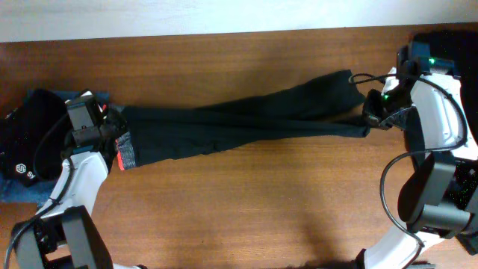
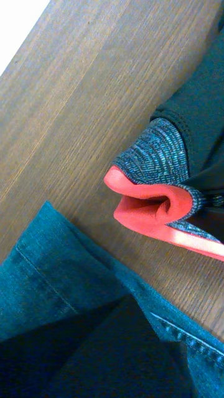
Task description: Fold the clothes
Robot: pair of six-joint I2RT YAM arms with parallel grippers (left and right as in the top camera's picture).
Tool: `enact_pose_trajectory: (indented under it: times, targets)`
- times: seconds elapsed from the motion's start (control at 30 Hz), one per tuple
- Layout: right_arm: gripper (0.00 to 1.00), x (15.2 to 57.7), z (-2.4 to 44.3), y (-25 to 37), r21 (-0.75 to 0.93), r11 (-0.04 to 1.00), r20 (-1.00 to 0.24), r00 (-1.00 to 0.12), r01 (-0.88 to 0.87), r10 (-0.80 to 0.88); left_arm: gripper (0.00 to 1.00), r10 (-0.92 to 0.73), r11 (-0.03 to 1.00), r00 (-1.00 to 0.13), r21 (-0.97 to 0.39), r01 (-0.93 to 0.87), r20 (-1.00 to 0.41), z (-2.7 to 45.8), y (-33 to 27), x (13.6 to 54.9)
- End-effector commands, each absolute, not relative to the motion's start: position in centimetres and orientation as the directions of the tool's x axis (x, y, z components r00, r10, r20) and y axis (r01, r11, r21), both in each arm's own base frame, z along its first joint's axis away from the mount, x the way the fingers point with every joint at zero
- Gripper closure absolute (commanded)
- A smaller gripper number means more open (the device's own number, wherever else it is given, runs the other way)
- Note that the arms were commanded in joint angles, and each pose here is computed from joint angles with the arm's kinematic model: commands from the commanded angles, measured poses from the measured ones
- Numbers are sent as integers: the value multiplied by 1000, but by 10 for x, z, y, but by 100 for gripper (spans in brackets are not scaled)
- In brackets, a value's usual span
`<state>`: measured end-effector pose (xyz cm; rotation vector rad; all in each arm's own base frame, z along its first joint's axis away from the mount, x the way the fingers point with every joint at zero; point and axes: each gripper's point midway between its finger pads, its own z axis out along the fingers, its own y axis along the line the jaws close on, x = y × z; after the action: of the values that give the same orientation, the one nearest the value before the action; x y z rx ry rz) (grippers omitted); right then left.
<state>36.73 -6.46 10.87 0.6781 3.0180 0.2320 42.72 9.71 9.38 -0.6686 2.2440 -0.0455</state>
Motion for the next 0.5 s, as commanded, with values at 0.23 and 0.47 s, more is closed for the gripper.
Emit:
enact_pose_trajectory:
  times: [0.23,0.47]
  targets:
    - [1,464,109,-92,215,882,-329,-819,420,471,100,-458,880,-541,-273,-389,-705,97,86,448]
    - [1,436,87,-86,169,899,-201,-879,404,433,100,-446,887,-549,-271,-373,-707,97,77,450]
